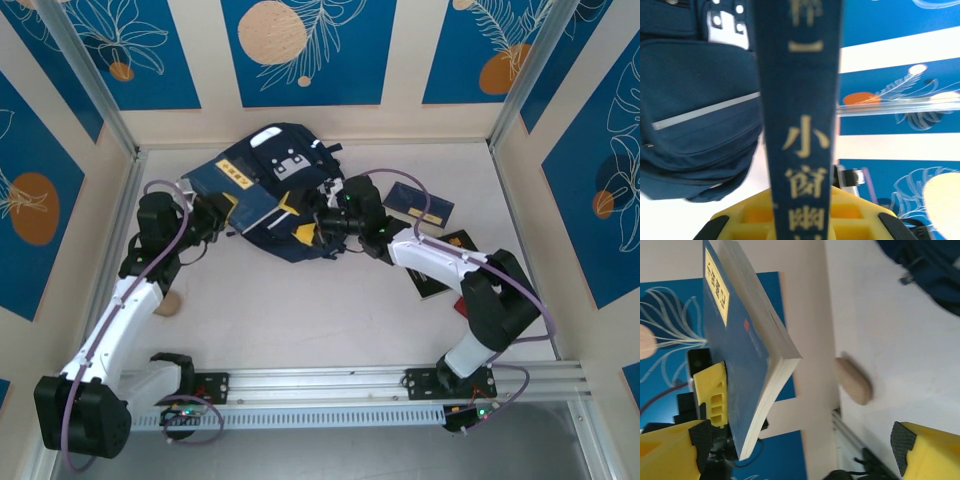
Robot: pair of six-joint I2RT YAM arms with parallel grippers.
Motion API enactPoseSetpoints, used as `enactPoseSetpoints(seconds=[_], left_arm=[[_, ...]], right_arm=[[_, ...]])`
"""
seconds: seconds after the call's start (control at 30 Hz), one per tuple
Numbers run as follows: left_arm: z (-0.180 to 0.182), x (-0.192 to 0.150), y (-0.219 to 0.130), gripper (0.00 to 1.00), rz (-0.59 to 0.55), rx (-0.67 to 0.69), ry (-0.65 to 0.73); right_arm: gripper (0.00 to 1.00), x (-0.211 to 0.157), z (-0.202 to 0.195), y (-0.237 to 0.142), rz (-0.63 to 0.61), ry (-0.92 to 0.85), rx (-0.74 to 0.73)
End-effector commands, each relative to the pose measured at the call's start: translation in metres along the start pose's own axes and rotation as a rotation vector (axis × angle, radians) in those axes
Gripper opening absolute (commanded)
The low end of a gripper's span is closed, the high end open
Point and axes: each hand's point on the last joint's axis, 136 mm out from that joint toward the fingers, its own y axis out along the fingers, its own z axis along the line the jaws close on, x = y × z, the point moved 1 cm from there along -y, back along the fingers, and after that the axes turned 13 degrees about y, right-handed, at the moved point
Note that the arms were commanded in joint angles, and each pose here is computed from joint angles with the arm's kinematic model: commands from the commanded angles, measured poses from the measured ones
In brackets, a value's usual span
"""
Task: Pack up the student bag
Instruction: Pass the book.
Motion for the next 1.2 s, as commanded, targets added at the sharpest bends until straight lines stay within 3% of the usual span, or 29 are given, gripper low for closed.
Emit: enactPoseSetpoints(seconds=[0.0,0.17,0.27,0.83,0.87,0.93,1.17], left_arm=[[-0.042,0.012,-0.005,0.00,-0.055,-0.151,-0.024],[-0.047,0.007,-0.002,0.00,-0.047,-0.167,-0.033],[-0.046,0.003,-0.002,0.00,-0.030,-0.163,-0.042],[-0.008,-0.013,0.006,0.00,-0.005,-0.048,-0.093],[-0.007,-0.015,0.006,0.02,0.003,-0.041,-0.090],[-0.005,-0.019,0.007,0.16,0.033,-0.028,-0.062],[0.019,-0.036,-0.003,0.60,0.147,0.173,0.137]], right_arm=[[0.94,-0.015,0.030,0.011,0.075,0.038,0.128],[0.93,-0.026,0.038,0.027,0.124,0.040,0.157],[0.87,-0.031,0.042,0.038,0.160,0.055,0.184],[0.28,-0.022,0.020,0.059,0.172,0.151,0.258],[0.22,-0.020,0.021,0.057,0.163,0.147,0.260],[0.09,-0.015,0.022,0.053,0.147,0.113,0.248],[0.00,0.015,0.016,0.009,-0.032,-0.043,0.109]])
